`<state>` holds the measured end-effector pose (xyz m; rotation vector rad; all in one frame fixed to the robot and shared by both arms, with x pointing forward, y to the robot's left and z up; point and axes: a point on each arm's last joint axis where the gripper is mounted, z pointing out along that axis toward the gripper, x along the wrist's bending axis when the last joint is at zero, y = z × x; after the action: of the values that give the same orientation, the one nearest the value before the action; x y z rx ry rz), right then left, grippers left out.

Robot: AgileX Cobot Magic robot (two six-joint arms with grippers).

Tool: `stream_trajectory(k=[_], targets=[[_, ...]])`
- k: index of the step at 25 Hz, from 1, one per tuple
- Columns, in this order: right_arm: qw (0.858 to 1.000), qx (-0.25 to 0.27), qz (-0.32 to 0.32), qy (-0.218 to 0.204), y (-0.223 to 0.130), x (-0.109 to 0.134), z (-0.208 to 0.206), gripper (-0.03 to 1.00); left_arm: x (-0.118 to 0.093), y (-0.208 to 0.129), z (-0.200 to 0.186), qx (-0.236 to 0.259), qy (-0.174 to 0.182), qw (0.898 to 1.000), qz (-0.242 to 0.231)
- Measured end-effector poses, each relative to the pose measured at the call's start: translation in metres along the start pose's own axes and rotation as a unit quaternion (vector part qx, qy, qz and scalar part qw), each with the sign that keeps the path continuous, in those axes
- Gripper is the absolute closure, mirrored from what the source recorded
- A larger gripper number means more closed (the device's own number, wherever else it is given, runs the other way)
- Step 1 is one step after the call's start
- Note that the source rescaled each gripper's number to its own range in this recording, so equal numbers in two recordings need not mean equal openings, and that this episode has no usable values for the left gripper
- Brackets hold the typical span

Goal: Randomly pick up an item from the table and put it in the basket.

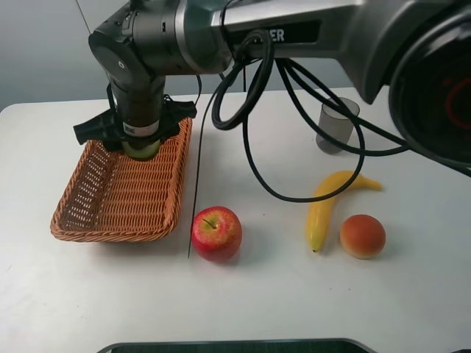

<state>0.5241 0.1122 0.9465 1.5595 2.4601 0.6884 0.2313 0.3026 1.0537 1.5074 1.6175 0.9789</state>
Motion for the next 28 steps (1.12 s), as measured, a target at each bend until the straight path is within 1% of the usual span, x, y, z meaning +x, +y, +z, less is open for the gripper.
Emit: stream_trajectory(k=[1, 2, 3, 4, 5, 7, 12, 15, 18, 22, 27, 28], targets=[[1.0, 0.0, -0.001, 0.0, 0.0, 0.0, 0.0, 0.74, 0.0, 0.0, 0.0, 0.0, 0.0, 1.0, 0.0], [1.0, 0.0, -0.003, 0.0, 0.0, 0.0, 0.0, 0.53, 0.0, 0.0, 0.0, 0.0, 0.0, 1.0, 0.0], [1.0, 0.0, -0.003, 0.0, 0.0, 0.0, 0.0, 0.25, 0.0, 0.0, 0.0, 0.0, 0.0, 1.0, 0.0], [1.0, 0.0, -0.004, 0.0, 0.0, 0.0, 0.0, 0.09, 0.0, 0.0, 0.0, 0.0, 0.0, 1.0, 0.0], [1.0, 0.0, -0.005, 0.0, 0.0, 0.0, 0.0, 0.03, 0.0, 0.0, 0.0, 0.0, 0.0, 1.0, 0.0], [1.0, 0.001, -0.004, 0.001, 0.0, 0.0, 0.0, -0.02, 0.0, 0.0, 0.0, 0.0, 0.0, 1.0, 0.0], [1.0, 0.013, 0.006, 0.008, -0.002, 0.001, 0.0, -0.03, 0.0, 0.0, 0.0, 0.0, 0.0, 1.0, 0.0], [0.999, 0.033, -0.004, -0.002, -0.006, -0.001, 0.0, -0.03, 0.0, 0.0, 0.0, 0.0, 0.0, 1.0, 0.0], [0.999, 0.051, -0.007, -0.017, -0.005, -0.009, -0.006, -0.03, 0.0, 0.0, 0.0, 0.0, 0.0, 1.0, 0.0], [0.998, 0.063, 0.005, -0.029, -0.007, -0.029, -0.024, -0.03, 0.0, 0.0, 0.0, 0.0, 0.0, 1.0, 0.0], [0.994, 0.088, 0.042, -0.05, -0.024, -0.076, -0.047, -0.03, 0.0, 0.0, 0.0, 0.0, 0.0, 1.0, 0.0], [0.994, 0.086, 0.052, -0.05, -0.026, -0.086, -0.054, -0.03, 0.0, 0.0, 0.0, 0.0, 0.0, 1.0, 0.0]])
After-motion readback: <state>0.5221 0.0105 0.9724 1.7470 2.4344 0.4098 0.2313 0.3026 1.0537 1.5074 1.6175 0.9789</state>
